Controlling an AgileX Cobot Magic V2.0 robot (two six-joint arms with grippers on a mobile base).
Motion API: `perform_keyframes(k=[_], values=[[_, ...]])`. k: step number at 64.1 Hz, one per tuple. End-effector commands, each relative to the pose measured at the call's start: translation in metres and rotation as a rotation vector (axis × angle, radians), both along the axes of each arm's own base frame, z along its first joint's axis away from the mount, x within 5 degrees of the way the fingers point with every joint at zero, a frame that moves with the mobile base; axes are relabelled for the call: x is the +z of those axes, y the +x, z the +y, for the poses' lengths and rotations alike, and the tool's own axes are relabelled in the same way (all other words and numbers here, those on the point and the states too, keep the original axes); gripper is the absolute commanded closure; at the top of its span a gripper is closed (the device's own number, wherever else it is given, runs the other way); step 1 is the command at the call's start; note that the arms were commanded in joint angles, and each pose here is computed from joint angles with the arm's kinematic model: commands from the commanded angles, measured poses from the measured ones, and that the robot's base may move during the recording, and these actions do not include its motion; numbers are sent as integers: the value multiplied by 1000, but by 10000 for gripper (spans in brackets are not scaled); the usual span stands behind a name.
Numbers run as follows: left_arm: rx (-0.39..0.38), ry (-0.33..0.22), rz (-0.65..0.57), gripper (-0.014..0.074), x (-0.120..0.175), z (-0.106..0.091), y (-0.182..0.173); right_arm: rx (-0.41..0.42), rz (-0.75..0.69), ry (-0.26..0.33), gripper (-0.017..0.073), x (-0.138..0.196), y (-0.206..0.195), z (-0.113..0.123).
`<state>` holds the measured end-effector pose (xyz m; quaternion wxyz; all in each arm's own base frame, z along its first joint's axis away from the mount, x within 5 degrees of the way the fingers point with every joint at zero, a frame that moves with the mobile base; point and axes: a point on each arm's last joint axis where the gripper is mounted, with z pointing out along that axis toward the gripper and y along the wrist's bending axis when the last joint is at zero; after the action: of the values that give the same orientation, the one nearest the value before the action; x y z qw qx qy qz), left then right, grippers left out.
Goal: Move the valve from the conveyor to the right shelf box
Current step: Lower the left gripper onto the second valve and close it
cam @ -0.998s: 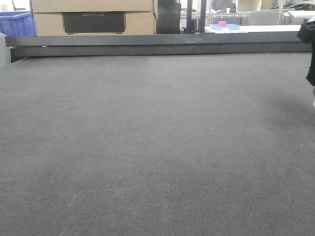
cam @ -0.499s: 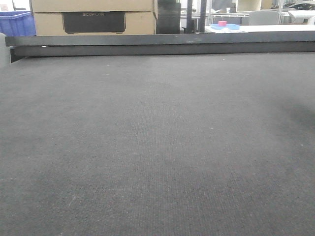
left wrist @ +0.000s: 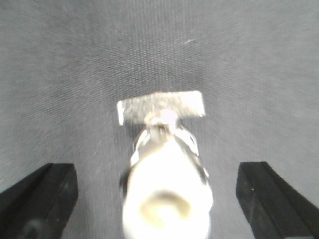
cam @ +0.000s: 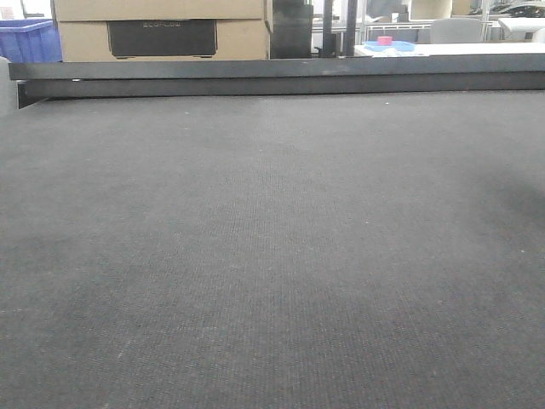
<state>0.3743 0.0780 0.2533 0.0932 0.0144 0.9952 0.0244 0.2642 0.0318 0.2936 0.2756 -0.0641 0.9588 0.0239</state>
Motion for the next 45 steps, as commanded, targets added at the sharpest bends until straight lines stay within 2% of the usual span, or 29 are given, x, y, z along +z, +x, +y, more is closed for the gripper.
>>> perform_keyframes(k=[1,14,19,24,36,45], values=[[3,-4,-20,57,-2,1,5,4,-59,1,717,8,0,0],[3,-5,-11,62,-6,2,6,4,-59,1,717,8,0,0],[3,-4,-16,106,-6,2,7,4,-59,1,717,8,0,0],[3,-6,-9,219,-6,2,6,4,-61,1,717,8,0,0],[9,-11,12,710,-7,1,4,4,-67,2,717,9,1,0],[25,-8,-30,705,9,-3,0,3,-83,4,717,9,2,0]])
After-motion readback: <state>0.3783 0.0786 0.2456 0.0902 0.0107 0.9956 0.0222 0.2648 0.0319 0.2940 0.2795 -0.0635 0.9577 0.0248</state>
